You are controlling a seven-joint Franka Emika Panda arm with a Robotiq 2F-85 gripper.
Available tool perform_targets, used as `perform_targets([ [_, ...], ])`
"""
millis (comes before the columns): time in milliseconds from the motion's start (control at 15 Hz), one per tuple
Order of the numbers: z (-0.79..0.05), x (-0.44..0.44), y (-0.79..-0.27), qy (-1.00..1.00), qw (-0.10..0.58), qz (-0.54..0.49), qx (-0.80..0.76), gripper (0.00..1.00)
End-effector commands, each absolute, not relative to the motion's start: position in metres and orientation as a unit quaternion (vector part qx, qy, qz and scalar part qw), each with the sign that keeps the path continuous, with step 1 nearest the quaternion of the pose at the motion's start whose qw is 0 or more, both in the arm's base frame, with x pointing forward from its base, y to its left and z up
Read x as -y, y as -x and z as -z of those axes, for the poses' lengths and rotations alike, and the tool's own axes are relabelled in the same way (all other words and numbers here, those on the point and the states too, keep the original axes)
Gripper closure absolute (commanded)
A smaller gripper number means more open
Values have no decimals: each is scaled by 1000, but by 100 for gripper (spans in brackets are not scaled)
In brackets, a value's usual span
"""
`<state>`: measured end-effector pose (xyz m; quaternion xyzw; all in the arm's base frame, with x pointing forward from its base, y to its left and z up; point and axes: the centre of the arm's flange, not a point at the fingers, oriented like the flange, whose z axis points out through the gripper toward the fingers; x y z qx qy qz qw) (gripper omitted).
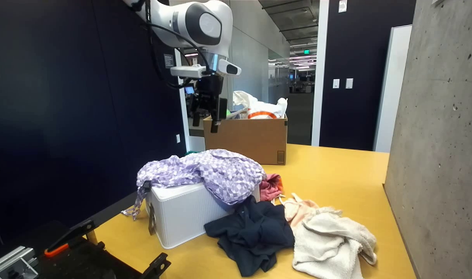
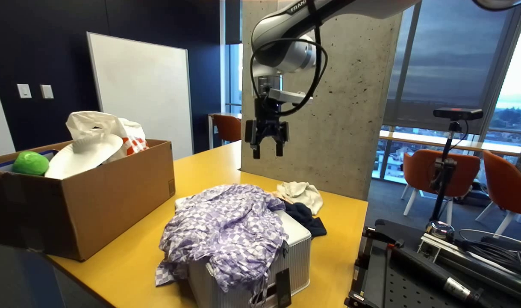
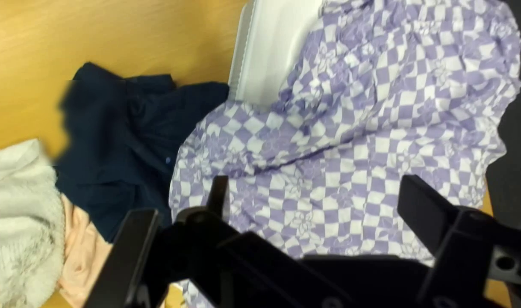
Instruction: Fold the blue cloth and remove it from the basket, then use the purple cloth to cover the basket
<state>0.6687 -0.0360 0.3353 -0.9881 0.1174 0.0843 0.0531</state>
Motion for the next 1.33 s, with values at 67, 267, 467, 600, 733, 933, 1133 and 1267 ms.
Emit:
perform_targets([
  [67, -279, 8, -591, 980, 94, -115, -136, 0],
  [267, -235, -8, -574, 978, 96, -109, -148, 0],
  [467, -208, -18, -565, 981, 86, -87, -150, 0],
  [600, -199, -19, -565, 983, 76, -70, -151, 0],
  [733, -190, -19, -569, 985, 69, -56, -150, 0],
  [933, -182, -23, -576, 986, 71, -38, -144, 0],
  [1133, -172, -26, -581, 987, 71, -30, -143, 0],
  [1267, -172, -30, -580, 987, 72, -29, -138, 28],
])
